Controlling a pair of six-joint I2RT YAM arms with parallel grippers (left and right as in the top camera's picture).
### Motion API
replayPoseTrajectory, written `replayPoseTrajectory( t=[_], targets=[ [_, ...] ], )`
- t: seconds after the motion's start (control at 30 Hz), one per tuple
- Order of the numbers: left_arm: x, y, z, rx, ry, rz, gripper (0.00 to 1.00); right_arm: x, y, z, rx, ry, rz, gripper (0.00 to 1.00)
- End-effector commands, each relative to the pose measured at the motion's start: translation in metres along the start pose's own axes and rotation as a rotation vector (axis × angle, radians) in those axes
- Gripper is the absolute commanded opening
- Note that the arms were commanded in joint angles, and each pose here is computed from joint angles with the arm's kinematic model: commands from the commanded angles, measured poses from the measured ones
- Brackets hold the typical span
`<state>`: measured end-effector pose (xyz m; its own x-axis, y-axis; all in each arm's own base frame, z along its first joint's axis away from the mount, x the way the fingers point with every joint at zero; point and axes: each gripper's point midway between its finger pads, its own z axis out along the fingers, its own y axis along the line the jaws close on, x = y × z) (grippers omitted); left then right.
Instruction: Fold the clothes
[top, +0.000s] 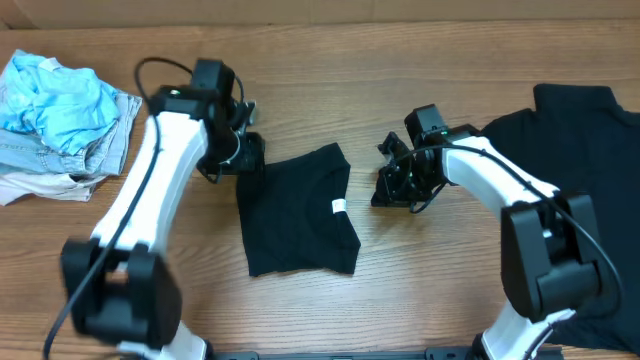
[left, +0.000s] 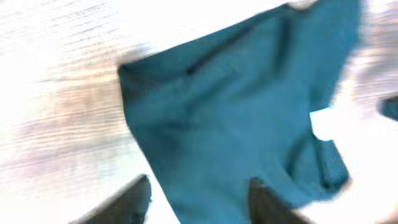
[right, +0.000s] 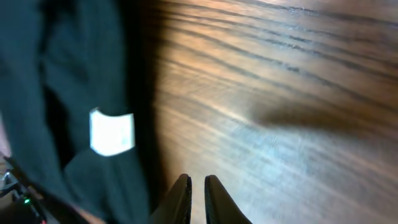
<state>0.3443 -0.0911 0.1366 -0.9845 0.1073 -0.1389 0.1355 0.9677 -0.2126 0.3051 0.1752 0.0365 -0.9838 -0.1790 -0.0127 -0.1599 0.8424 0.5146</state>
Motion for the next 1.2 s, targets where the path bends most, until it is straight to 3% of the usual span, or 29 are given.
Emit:
replayPoseTrajectory(
  t=[0.0,0.03,0.17,0.33,0.6,0.73,0.9,1.07,1.17],
  targets=[
    [0.021,-0.015,-0.022,0.029,0.023,-0.027,0.09,-0.003,0.016,-0.025,-0.013,-0.062,-0.037,0.12],
    [0.031,-0.014,-0.02,0.026,0.063,-0.045,0.04,-0.002,0.015,-0.025,-0.01,-0.062,-0.033,0.12],
    [0.068,-0.009,0.006,0.028,0.194,-0.103,0.04,-0.002,0.01,-0.027,-0.001,-0.06,-0.019,0.12],
    [0.119,-0.027,0.059,0.184,0.333,-0.163,0.04,-0.003,0.01,-0.027,-0.002,-0.064,-0.02,0.13],
    [0.163,-0.001,0.123,0.146,0.334,-0.396,0.05,-0.003,0.012,-0.027,-0.007,-0.066,-0.024,0.15],
    [0.147,0.039,0.131,0.054,0.224,-0.527,0.04,0.002,0.031,-0.027,-0.109,-0.041,-0.024,0.15],
    [0.099,0.097,0.118,-0.024,0.013,-0.643,0.04,0.0,0.06,-0.029,-0.254,-0.038,-0.009,0.15],
    [0.013,0.124,0.075,-0.012,-0.264,-0.554,0.05,-0.009,0.096,-0.023,-0.342,-0.079,-0.129,0.12],
    [-0.035,0.115,0.036,0.041,-0.381,-0.459,0.13,-0.023,0.118,-0.016,-0.343,-0.143,-0.199,0.1]
  ],
)
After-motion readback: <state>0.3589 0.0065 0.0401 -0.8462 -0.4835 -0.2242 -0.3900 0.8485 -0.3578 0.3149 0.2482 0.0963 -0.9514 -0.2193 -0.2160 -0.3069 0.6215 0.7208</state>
